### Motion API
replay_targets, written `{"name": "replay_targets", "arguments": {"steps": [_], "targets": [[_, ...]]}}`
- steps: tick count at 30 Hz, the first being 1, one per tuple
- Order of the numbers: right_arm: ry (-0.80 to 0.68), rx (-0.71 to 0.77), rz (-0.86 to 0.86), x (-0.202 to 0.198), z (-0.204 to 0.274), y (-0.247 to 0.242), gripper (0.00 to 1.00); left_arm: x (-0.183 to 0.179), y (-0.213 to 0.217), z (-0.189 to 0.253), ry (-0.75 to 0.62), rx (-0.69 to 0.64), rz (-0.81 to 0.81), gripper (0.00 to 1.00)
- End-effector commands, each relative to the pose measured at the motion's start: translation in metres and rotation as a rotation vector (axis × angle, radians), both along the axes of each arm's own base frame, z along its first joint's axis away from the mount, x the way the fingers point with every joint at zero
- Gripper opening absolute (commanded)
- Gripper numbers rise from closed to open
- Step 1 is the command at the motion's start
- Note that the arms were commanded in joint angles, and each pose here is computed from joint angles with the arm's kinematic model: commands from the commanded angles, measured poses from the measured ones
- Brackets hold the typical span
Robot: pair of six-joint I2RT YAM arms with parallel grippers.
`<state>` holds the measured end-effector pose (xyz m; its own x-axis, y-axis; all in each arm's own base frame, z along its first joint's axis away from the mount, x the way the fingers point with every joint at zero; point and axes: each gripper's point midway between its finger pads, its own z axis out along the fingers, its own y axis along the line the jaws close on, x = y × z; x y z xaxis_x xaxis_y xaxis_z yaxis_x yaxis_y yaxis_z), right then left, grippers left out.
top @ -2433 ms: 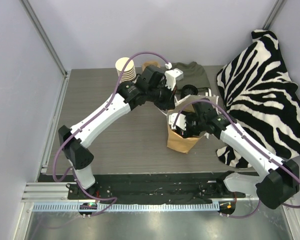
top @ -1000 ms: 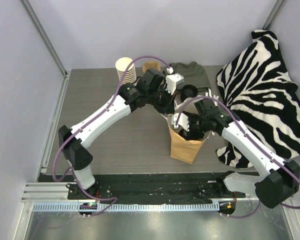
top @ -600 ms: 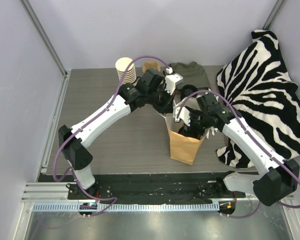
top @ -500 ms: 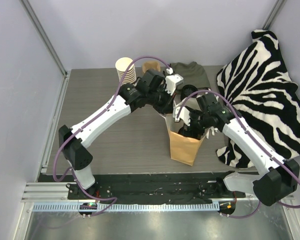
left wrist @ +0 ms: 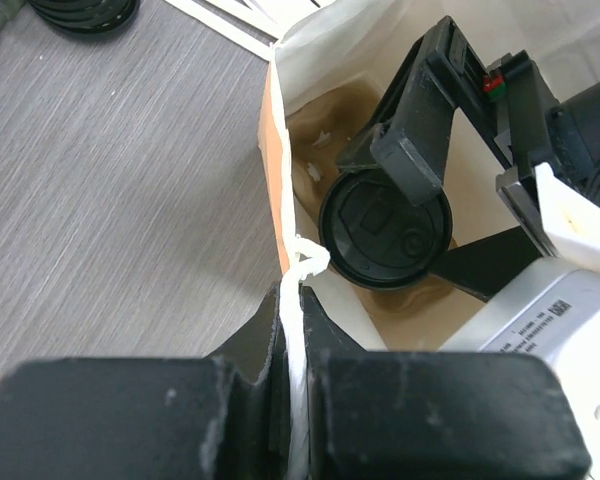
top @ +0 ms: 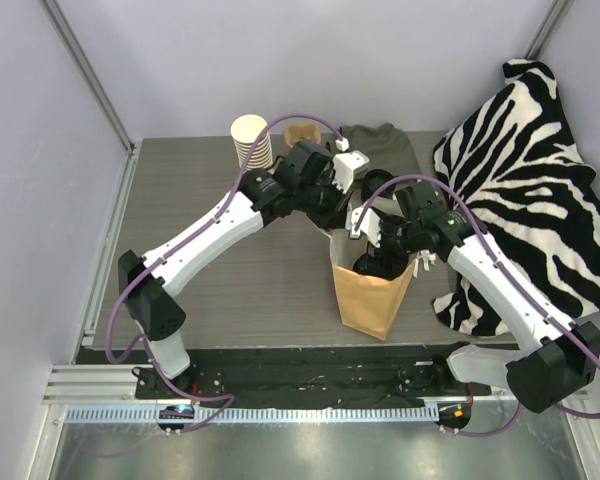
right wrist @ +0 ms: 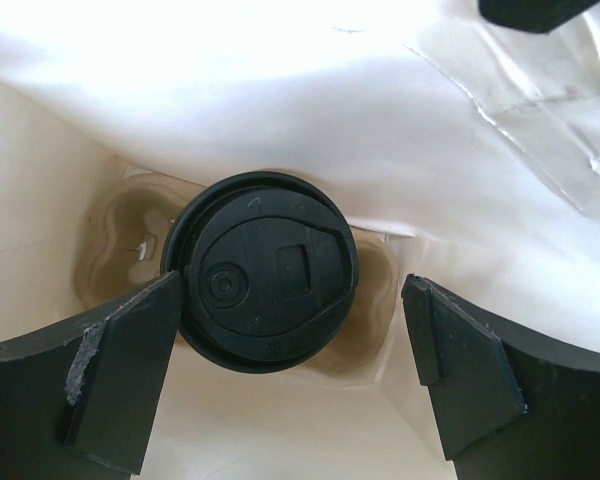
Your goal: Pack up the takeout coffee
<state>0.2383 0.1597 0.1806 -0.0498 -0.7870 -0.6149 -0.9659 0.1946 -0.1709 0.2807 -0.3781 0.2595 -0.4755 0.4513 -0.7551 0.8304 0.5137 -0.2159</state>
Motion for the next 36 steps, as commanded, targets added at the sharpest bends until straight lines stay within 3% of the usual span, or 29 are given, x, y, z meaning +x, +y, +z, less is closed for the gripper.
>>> {"name": "replay_targets", "arguments": {"steps": [1, 20, 36], "targets": [[-0.064, 0.046, -0.021, 0.007, 0.024, 0.002, 1.0, -0.003, 0.006, 0.023, -0.062, -0.02, -0.012, 0.0], [-0.114, 0.085, -0.05, 0.015, 0.037, 0.004, 1.0, 0.001, 0.013, 0.035, -0.119, -0.019, -0.004, 0.0], [-0.163, 0.146, -0.088, 0.032, 0.043, 0.013, 1.0, 0.012, 0.019, 0.043, -0.336, 0.044, -0.037, 0.0]]}}
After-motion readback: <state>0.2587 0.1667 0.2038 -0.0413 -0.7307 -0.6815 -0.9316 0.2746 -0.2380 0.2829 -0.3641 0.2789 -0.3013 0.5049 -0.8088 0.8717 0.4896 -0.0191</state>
